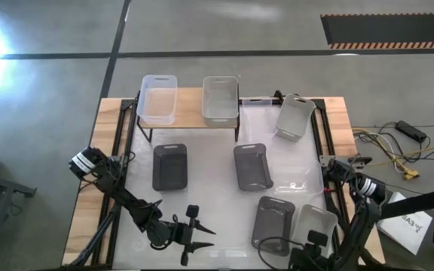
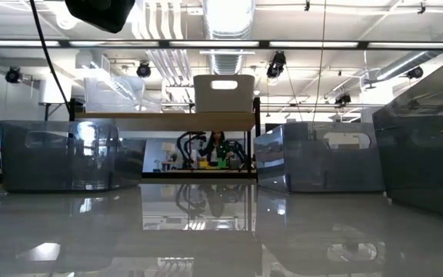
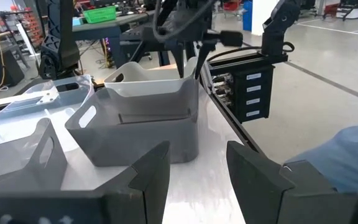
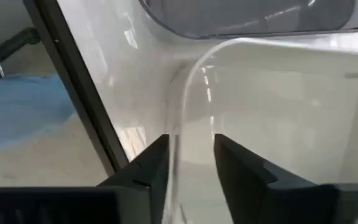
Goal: Stack baskets on shelf by color
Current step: Stack the right gray bin on top of the gray bin on the shelf
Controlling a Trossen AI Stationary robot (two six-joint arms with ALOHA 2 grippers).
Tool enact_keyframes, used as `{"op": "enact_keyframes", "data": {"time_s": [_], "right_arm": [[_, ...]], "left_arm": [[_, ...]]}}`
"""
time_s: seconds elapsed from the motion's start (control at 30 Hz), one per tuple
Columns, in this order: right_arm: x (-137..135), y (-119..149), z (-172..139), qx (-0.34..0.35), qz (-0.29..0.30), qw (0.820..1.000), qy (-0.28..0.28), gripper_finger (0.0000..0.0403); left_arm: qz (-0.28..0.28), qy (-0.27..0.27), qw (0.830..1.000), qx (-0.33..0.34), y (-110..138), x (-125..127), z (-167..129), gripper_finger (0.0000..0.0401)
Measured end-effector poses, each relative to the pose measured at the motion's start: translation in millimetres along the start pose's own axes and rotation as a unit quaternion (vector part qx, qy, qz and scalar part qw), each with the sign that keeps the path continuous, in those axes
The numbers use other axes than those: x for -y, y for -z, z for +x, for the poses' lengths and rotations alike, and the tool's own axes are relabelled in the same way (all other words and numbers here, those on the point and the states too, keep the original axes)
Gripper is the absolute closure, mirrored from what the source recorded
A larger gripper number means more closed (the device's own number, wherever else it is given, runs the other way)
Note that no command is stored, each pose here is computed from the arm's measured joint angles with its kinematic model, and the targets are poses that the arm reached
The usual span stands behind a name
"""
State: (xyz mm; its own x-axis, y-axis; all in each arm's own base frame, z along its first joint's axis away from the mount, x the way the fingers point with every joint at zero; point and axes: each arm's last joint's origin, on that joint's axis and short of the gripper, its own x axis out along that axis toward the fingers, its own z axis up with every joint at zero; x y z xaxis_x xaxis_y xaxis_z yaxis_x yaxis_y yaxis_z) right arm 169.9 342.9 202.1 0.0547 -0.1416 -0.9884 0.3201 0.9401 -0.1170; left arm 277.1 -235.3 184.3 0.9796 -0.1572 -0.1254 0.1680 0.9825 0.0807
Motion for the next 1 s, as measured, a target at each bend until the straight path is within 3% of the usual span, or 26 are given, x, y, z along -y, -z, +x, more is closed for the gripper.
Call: {"op": "enact_keyframes", "data": {"time_s": [0.2,0.33,0.5,0.63,0.8,0.9,1.0], "right_arm": [[-1.3,0.8,6.1,-0.001,-0.028,0.999,-0.022,0.0381],[0.5,0.7,-4.0,-0.013,-0.046,0.998,-0.031,0.0393],[2.2,-3.8,-44.3,-0.003,-0.035,0.996,-0.080,0.0394],[7.2,-7.9,-79.2,0.010,-0.031,0.996,-0.086,0.0394],[21.4,-16.7,-122.9,0.087,-0.047,0.992,-0.073,0.0394],[25.6,-31.7,-143.9,0.186,-0.112,0.973,-0.078,0.0394],[36.1,-62.2,-159.5,0.264,-0.136,0.954,-0.052,0.0394]], "left_arm": [[-0.001,0.000,1.000,0.000,-0.1,0.0,0.0,0.0258],[-0.002,0.000,1.000,0.000,-0.1,0.0,0.0,0.0258],[-0.009,0.000,1.000,0.000,-0.1,0.0,0.0,0.0258],[-0.009,0.000,1.000,0.000,-0.1,0.0,0.0,0.0258],[-0.009,0.000,1.000,0.000,-0.1,0.0,0.0,0.0258],[-0.009,0.000,1.000,0.000,-0.1,0.0,0.0,0.0258],[-0.009,0.000,1.000,0.001,-0.2,0.0,0.0,0.0258]]}}
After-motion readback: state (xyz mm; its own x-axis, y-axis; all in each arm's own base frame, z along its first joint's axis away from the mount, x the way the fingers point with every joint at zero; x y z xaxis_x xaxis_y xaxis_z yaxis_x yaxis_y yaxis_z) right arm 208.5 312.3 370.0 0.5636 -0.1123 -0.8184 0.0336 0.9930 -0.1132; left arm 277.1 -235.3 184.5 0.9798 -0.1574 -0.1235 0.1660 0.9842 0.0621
